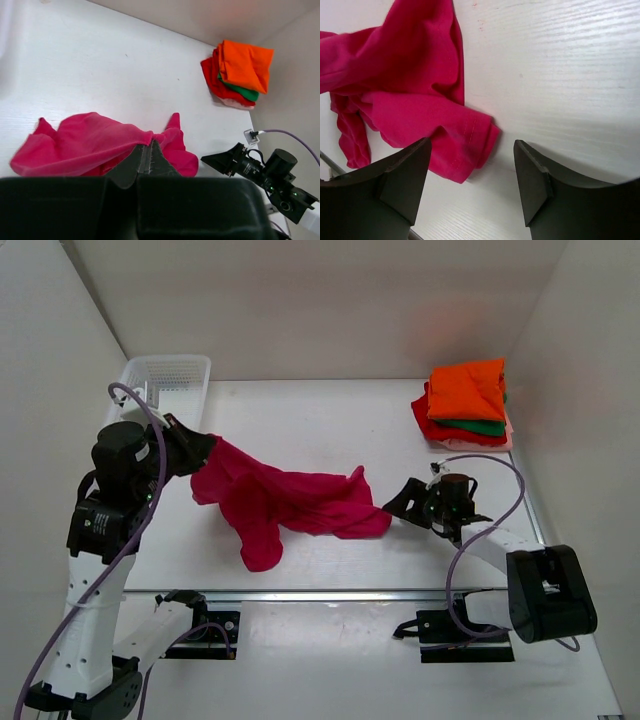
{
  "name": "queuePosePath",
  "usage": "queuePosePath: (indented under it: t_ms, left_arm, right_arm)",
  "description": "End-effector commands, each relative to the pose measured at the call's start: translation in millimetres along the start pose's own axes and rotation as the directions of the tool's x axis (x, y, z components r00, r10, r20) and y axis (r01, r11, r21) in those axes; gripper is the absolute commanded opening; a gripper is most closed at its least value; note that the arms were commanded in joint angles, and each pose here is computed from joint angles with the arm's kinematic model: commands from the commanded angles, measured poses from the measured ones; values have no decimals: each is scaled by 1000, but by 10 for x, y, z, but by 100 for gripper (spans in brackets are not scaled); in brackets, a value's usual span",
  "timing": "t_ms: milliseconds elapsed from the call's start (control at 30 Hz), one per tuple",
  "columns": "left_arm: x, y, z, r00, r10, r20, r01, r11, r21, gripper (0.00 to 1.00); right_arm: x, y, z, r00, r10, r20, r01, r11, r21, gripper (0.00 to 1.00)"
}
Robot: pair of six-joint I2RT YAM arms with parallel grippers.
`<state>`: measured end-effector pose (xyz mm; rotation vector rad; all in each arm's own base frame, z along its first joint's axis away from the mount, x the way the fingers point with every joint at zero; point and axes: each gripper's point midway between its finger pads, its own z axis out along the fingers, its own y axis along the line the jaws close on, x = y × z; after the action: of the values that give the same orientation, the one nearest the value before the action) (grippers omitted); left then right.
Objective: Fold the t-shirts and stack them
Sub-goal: Flatten out the tshirt
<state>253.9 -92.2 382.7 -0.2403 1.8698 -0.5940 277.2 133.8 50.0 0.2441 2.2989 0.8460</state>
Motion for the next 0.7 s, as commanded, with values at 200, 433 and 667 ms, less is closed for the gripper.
queuePosePath:
  t_ms: [200, 433, 667]
  left_arm:
    - [-237, 42, -242, 995, 39, 97, -33, 998, -62, 0]
    - [0, 154, -128, 998, 21, 58, -17, 998, -64, 0]
    - [136, 243, -21, 999, 17, 34, -15, 997, -72, 0]
  right_arm:
    - [-657, 479, 431, 998, -60, 27, 63, 987, -145, 61]
    - [-888, 681, 994, 993, -107, -58, 100, 989, -113, 62]
    - [-643, 832, 1501, 967, -193, -167, 170, 975, -144, 61]
